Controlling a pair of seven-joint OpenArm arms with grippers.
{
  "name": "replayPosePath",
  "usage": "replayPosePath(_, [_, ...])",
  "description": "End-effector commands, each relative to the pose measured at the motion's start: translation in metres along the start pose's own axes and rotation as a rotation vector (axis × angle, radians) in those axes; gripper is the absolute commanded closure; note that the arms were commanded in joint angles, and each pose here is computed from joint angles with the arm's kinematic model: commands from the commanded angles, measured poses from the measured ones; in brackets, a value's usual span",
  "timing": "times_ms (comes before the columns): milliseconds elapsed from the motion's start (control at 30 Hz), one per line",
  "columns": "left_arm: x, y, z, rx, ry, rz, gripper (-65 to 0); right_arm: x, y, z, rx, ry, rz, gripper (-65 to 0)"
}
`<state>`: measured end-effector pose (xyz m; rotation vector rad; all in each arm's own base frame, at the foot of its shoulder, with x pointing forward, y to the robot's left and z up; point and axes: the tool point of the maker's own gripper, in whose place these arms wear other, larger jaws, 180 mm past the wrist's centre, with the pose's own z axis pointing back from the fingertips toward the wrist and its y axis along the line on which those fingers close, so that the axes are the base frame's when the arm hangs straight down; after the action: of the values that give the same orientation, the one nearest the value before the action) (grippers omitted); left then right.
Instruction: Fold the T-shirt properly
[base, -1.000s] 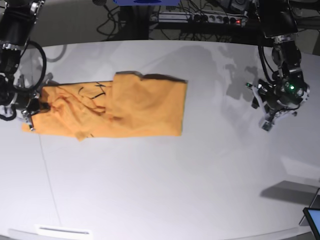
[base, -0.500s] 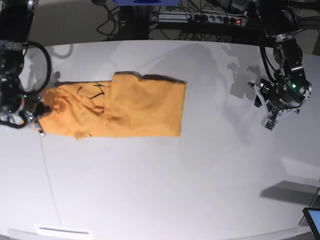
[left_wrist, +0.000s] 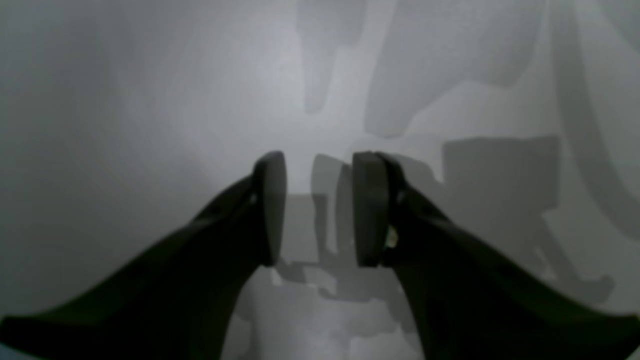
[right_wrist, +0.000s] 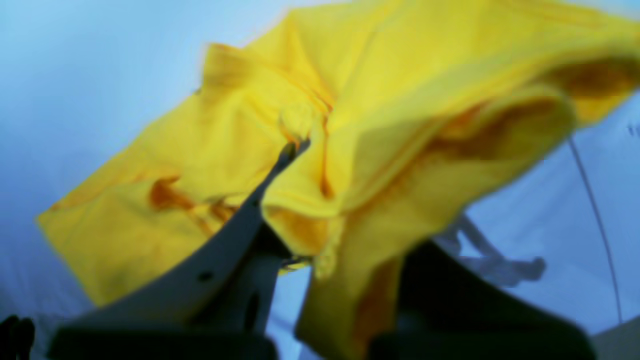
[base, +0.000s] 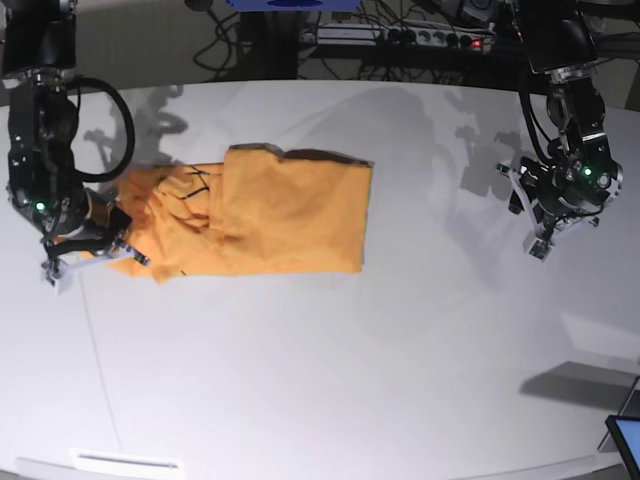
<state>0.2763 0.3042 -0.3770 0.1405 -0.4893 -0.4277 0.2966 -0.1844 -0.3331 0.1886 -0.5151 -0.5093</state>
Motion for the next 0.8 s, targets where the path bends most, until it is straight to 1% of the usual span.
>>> replayPosePath(0, [0.008,0.010,0.006,0.026,-0.024,-0.010,-22.5,0.008,0.008,0.006,0.021,-0.033,0.027,0.0])
replayPosePath(167, [0.008,0.010,0.006,0.026,-0.022,-0.010,-22.5,-0.016,0.032,0.002,0.076,0.033,0.039,0.0])
replayPosePath(267, [0.003,0.011,0.006,0.037,-0.002,-0.018,-22.5,-0.027,0.051,0.005,0.118,0.048,0.077,0.0])
replayPosePath(333, [-0.005,0.015,0.005,0.068,0.039,-0.045,-22.5,-0.036,0.066,0.006,0.150,0.071,0.103,0.0])
replayPosePath(467, [-0.011,0.007,-0.002,0.100,0.121,-0.157,-22.5,-0.048,0.082,0.006,0.180,0.097,0.150,0.0])
replayPosePath(533, [-0.013,0.003,-0.006,0.107,0.150,-0.204,-22.5,-0.056,0.098,0.008,0.212,0.111,0.183,0.0])
replayPosePath(767, [-0.013,0.002,-0.006,0.113,0.159,-0.219,-22.5,-0.090,0.148,0.019,0.329,0.175,0.267,0.0])
